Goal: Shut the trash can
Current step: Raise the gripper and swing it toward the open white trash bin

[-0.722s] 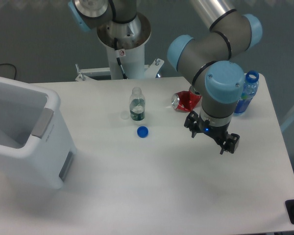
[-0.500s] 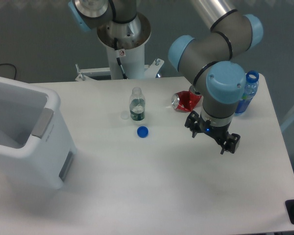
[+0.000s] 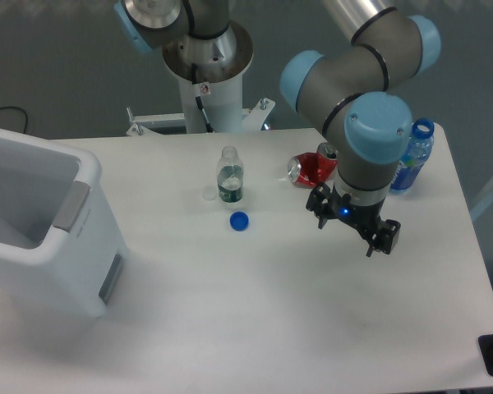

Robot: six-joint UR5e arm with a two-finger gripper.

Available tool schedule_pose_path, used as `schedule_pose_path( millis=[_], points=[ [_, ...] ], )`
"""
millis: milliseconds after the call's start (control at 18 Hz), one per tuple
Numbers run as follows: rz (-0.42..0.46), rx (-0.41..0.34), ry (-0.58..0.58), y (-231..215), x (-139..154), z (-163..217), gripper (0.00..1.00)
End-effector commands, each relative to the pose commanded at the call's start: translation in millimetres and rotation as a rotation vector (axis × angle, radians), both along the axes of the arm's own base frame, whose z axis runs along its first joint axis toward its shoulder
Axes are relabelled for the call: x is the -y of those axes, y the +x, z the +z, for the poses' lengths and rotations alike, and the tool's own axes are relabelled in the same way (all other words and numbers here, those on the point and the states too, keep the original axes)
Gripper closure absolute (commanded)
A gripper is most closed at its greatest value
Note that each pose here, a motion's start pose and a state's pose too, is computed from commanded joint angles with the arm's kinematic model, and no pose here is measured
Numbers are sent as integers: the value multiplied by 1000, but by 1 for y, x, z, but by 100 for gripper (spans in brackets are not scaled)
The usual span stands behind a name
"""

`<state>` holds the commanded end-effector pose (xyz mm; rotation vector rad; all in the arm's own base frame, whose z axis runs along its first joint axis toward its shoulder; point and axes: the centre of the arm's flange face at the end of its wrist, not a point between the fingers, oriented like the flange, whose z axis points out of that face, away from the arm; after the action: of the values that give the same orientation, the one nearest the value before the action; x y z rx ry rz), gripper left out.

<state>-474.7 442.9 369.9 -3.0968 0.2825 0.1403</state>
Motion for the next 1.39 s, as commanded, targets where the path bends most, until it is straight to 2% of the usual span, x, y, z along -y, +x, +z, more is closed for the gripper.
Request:
schedule_pose_path(
  millis=[333,500,611,667,722,833,889,1056,1111,1167,1222,1333,1389],
  points=[
    [7,-17,14,39,27,28,0],
    [112,-31,95,65,12,57,0],
    [147,-34,155,93,-4,79,0],
    [167,-38,181,109,-6,92,5],
    [208,-22,224,124,-11,103,14],
    [286,17,316,155,-11,130,15],
    [303,16,349,167,-6,145,22],
    [324,44,434,215,-7,180,39],
    [351,49,455,229,-6,190,52],
    [365,56,472,244,-7,198,55],
    [365,63,488,262,-10,206,64],
    [375,83,523,289,-12,219,68],
    [372,98,548,303,-15,225,74]
  ],
)
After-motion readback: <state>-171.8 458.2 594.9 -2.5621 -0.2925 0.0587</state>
